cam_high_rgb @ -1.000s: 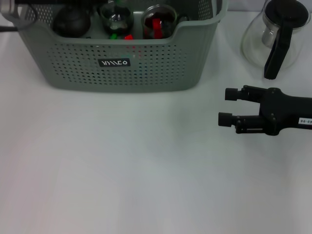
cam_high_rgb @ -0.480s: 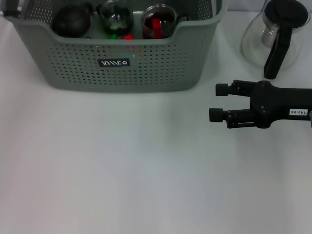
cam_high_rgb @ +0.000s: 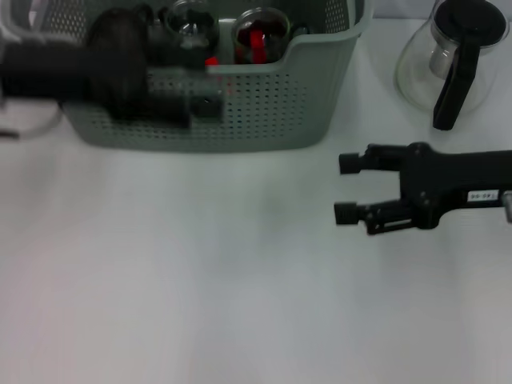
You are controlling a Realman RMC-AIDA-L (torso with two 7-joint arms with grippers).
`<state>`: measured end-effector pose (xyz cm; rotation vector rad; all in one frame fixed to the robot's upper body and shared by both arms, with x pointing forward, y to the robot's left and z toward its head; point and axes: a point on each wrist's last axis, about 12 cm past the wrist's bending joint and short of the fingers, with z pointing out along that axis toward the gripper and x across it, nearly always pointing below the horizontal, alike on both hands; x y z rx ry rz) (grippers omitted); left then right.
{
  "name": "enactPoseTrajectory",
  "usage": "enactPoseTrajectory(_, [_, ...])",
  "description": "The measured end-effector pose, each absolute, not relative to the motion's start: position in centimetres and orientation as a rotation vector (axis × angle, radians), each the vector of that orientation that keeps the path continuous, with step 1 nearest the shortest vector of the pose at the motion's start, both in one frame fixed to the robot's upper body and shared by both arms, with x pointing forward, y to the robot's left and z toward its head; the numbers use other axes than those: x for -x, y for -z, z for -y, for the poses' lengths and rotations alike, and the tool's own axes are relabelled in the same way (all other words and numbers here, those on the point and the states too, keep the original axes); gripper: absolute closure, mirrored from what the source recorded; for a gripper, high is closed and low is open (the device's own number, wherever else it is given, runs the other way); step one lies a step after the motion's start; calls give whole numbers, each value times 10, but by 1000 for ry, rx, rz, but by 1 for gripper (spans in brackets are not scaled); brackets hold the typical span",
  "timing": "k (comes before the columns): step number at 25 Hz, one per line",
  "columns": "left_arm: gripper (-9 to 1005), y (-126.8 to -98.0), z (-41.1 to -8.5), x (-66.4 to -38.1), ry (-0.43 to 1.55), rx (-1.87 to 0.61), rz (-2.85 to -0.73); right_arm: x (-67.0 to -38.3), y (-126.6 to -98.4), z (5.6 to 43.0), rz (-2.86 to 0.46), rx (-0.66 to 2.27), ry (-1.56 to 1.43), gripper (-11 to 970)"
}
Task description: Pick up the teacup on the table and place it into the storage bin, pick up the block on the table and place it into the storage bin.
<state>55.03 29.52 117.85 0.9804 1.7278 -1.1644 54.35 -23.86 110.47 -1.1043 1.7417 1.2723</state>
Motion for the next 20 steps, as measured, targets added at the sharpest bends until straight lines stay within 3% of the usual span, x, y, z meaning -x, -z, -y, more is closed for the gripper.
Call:
enactPoseTrajectory(9, [48, -1113, -278, -526, 1224, -1120, -1710, -546, -1088, 212, -1750, 1308, -1158, 14])
enactPoseTrajectory(20, [33, -1089, -282, -516, 1184, -1050, -1817, -550, -1079, 194, -1647, 1379, -1052, 14])
